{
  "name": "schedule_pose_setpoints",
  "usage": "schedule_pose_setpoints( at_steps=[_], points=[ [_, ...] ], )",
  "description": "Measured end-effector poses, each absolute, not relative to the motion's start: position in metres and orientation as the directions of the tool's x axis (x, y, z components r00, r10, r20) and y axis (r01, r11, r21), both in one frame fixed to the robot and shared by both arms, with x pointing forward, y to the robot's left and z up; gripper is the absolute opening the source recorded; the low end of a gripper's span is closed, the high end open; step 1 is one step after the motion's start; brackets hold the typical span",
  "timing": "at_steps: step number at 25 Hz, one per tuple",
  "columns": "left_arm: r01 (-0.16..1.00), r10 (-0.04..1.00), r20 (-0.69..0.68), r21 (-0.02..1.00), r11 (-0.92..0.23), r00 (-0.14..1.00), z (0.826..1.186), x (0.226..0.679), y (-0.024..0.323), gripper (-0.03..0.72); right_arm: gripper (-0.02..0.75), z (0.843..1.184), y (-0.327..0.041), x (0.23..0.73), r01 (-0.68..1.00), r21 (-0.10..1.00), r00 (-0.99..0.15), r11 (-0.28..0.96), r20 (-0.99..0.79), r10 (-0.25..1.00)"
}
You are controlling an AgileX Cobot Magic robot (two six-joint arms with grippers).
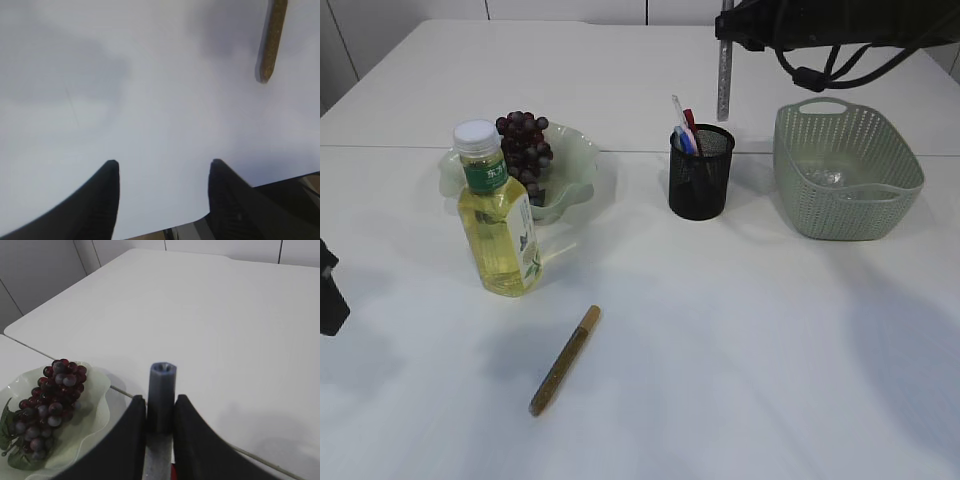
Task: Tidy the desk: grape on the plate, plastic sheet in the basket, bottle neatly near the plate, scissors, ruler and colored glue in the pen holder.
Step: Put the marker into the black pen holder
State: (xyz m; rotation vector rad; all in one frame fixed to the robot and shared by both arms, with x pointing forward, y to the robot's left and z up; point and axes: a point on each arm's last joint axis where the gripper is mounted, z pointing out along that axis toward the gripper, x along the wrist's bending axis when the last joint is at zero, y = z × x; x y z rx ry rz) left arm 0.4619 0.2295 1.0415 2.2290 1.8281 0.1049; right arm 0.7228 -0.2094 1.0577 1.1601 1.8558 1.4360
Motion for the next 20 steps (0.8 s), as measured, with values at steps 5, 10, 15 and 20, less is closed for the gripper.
schedule_pose_setpoints(
  at_steps=[5,10,15,20],
  points=[
    [0.952,0.972,-0.106,0.252,-0.176,0.207,1.042,0.463,0.229,0.415,0.141,1.035,-0.209,0.735,0.308,0.951,-0.481,0.018,0.139,0.865],
    [0.951,0.972,-0.106,0.254,-0.175,0.207,1.042,0.463,0.229,0.415,0.169,1.021,-0.21,0.741,0.285,0.958,-0.472,0.04,0.104,0.875],
    [0.951,0.972,-0.106,0.256,-0.175,0.207,1.042,0.463,0.229,0.415,0.283,1.022,-0.21,0.741,0.275,0.96,-0.475,0.048,0.092,0.875],
    [0.951,0.972,-0.106,0.256,-0.175,0.207,1.042,0.463,0.229,0.415,0.325,1.022,-0.21,0.741,0.277,0.959,-0.479,0.05,0.093,0.873]
  ],
)
